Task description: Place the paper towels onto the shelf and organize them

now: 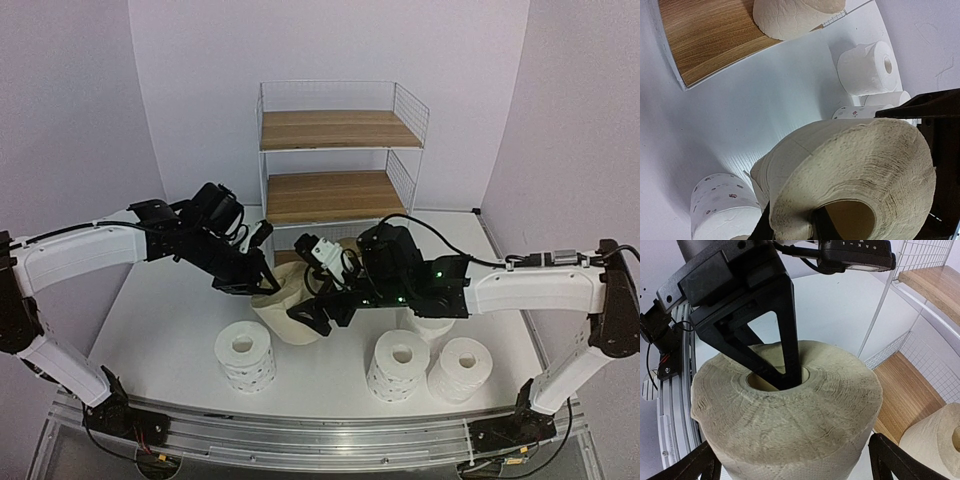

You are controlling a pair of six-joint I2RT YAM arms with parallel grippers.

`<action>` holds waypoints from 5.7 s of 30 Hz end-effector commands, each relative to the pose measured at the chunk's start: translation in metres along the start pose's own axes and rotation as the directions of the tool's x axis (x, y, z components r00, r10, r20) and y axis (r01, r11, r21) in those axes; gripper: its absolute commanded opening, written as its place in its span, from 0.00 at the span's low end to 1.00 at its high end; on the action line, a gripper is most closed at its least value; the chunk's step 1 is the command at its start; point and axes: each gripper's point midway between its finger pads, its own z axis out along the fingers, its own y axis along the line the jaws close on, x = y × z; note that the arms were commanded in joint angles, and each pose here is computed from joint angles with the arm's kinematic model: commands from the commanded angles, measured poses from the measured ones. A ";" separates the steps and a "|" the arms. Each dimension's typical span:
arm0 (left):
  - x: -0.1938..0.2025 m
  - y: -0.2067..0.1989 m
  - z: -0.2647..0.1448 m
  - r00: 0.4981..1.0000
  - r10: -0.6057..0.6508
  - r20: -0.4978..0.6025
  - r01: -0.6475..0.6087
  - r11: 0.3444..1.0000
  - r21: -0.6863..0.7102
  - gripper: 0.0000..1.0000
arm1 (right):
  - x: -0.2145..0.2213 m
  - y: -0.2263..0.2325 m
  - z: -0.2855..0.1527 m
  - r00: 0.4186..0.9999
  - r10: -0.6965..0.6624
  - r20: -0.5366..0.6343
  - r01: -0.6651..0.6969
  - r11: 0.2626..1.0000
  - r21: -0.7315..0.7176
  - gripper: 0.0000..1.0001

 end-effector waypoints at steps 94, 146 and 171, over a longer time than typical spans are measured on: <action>0.009 0.078 -0.157 0.808 -0.200 0.554 0.411 0.865 -0.288 1.00 | 0.038 -0.147 0.115 0.873 0.116 0.474 -0.436 0.622 0.650 0.64; -0.005 0.044 -0.076 0.903 -0.036 0.428 0.103 0.985 -0.135 1.00 | 0.121 -0.032 -0.165 0.485 0.869 -0.102 -0.624 0.425 0.655 0.93; 0.003 -0.010 -0.052 0.918 0.195 0.344 -0.236 0.968 0.080 1.00 | 0.210 -0.032 -0.146 0.257 0.955 -0.150 -0.555 0.273 0.786 0.59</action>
